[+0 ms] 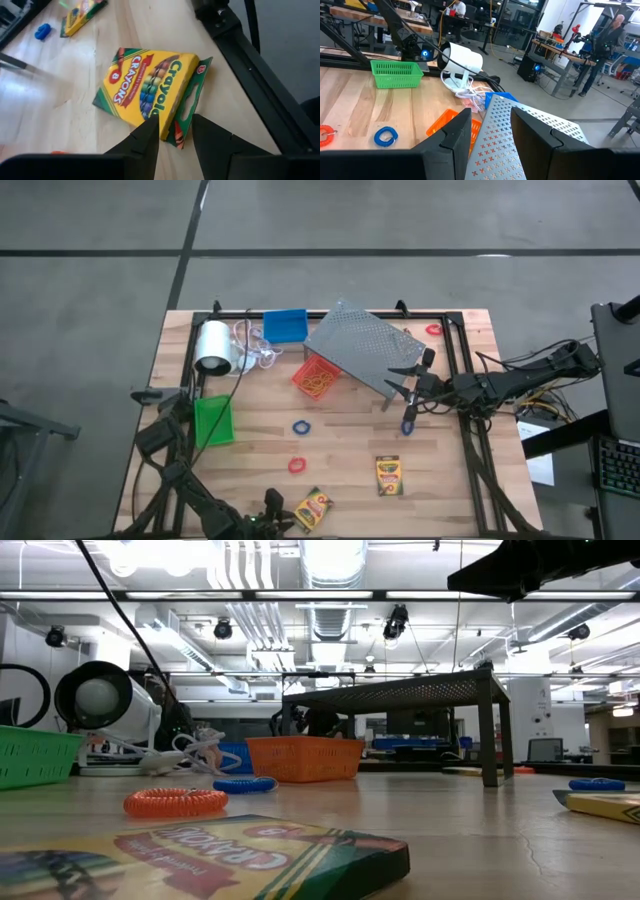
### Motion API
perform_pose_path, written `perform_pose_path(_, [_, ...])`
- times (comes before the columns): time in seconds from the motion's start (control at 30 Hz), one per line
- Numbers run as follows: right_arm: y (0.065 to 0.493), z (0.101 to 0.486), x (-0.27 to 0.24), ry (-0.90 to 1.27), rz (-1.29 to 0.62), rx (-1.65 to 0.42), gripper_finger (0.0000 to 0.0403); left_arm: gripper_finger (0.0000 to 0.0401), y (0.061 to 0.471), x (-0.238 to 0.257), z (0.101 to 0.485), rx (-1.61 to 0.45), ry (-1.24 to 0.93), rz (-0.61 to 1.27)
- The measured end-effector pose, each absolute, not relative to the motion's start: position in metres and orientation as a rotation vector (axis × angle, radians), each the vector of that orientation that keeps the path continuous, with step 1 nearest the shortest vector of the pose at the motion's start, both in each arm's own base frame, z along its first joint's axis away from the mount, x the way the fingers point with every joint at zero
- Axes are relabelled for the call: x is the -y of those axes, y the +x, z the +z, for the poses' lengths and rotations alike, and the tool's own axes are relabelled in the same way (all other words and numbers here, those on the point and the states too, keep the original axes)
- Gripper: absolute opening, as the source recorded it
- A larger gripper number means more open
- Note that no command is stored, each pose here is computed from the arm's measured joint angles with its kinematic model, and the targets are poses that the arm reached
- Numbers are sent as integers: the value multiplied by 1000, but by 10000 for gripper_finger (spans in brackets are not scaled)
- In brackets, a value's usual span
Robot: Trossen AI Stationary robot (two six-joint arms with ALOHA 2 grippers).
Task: Pick & Place Office Desk Supplies
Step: Put the crayon box into the green bin
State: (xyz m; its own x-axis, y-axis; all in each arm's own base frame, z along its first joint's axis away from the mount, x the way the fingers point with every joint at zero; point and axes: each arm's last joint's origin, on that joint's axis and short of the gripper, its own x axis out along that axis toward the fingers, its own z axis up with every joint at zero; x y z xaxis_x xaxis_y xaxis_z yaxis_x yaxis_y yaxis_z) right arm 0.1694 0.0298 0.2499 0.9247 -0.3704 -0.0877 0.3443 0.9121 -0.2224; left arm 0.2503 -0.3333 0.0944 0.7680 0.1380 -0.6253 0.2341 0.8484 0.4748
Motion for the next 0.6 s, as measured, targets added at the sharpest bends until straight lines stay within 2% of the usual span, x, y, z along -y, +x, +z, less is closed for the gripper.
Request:
perform_pose_path(0.2, [169,250,-30,-206,-369,-129,137,119,251,339,95,-731,490,-145])
perform_pose_path(0.6, [169,250,-30,-207,-369,-130,137,119,254,333,92,-734,470,-131])
